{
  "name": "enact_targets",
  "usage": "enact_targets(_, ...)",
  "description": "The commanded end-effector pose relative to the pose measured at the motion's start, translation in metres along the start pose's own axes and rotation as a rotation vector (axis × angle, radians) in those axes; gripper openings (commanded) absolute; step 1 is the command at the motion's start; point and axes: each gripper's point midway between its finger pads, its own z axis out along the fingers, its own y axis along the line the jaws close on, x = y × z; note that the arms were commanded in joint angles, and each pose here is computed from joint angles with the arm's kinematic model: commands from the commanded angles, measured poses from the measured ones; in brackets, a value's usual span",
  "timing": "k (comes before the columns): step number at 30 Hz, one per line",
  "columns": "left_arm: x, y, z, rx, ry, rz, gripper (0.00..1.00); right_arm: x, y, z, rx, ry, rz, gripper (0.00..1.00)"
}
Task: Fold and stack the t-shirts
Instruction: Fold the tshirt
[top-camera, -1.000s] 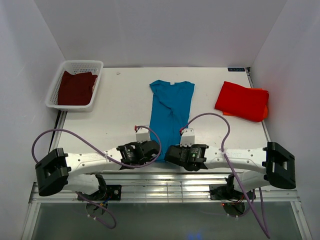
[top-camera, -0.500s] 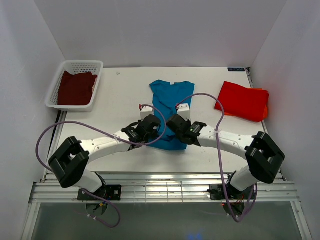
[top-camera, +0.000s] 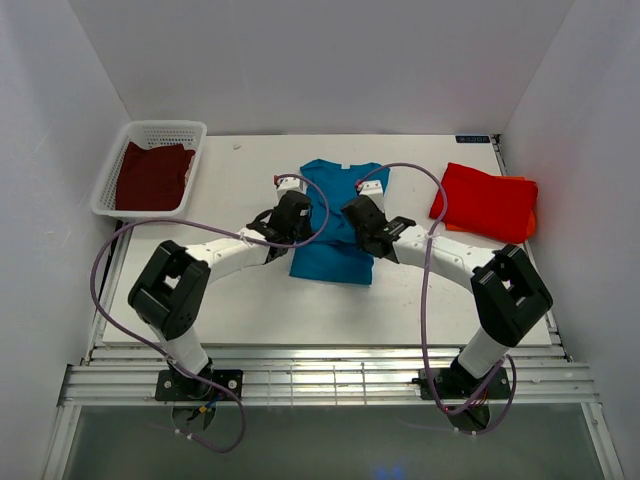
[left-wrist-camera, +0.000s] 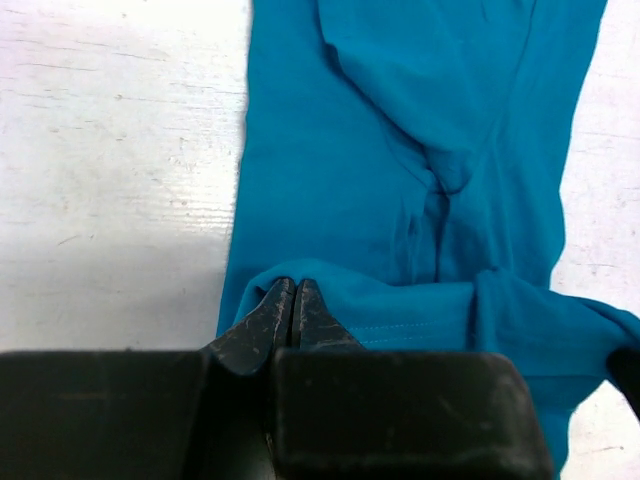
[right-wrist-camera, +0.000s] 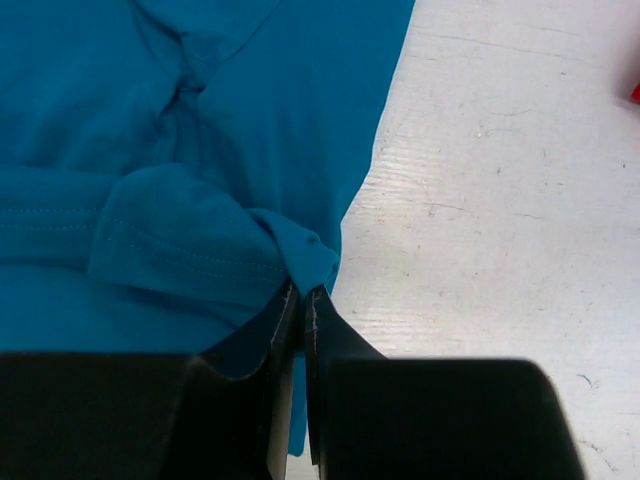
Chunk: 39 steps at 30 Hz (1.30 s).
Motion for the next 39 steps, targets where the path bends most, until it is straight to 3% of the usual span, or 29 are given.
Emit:
enact_targets(1,-0.015,-0.014,0.010,0.064,-0.007,0.009,0.00,-0.023,0.001,0.006,-0.019,-0.036,0.003,0.08)
enact_targets(10,-0.019,0.000,0.050,0.025,-0.015,0.022,0.03,-0.013,-0.005,0.045,0.017,0.030,-0.016,0.08)
enact_targets(12,-0.029,0.003,0.054,-0.009,-0.044,0.024,0.19,-0.021,-0.007,0.049,0.035,0.015,-0.012,0.14)
enact_targets(13,-0.036,0.005,0.054,-0.024,-0.062,0.034,0.47,-0.025,-0.010,0.050,0.056,0.005,-0.029,0.27)
enact_targets(15,-0.059,0.006,0.052,-0.070,-0.118,0.032,0.71,-0.042,-0.011,0.049,0.072,-0.026,-0.045,0.39)
enact_targets(16,-0.070,0.004,0.050,-0.078,-0.140,0.039,0.76,-0.048,-0.015,0.047,0.094,-0.034,-0.065,0.45)
enact_targets(21,-0.103,0.007,0.029,-0.152,-0.190,0.073,0.79,-0.076,-0.021,0.014,0.069,-0.105,-0.046,0.53)
enact_targets(23,-0.106,-0.003,0.010,-0.112,-0.210,0.042,0.77,-0.075,-0.014,0.000,-0.015,-0.126,-0.032,0.53)
enact_targets(25,-0.080,-0.015,0.000,-0.047,-0.168,0.042,0.62,-0.070,0.002,-0.010,-0.142,-0.136,-0.022,0.46)
enact_targets(26,-0.078,-0.022,-0.010,-0.011,-0.171,0.025,0.43,-0.067,0.009,-0.012,-0.186,-0.130,-0.020,0.38)
enact_targets(27,-0.071,-0.028,-0.014,0.019,-0.166,-0.017,0.00,-0.064,0.016,-0.015,-0.233,-0.121,-0.018,0.25)
enact_targets(28,-0.041,-0.034,-0.016,0.057,-0.110,-0.010,0.00,-0.058,0.028,-0.015,-0.303,-0.097,-0.021,0.08)
enact_targets(34,0.016,-0.060,-0.021,0.163,-0.016,-0.053,0.00,-0.023,0.075,-0.007,-0.535,0.013,-0.026,0.08)
enact_targets(39,0.036,-0.067,-0.019,0.178,0.021,-0.069,0.00,-0.017,0.089,0.000,-0.588,0.033,-0.019,0.08)
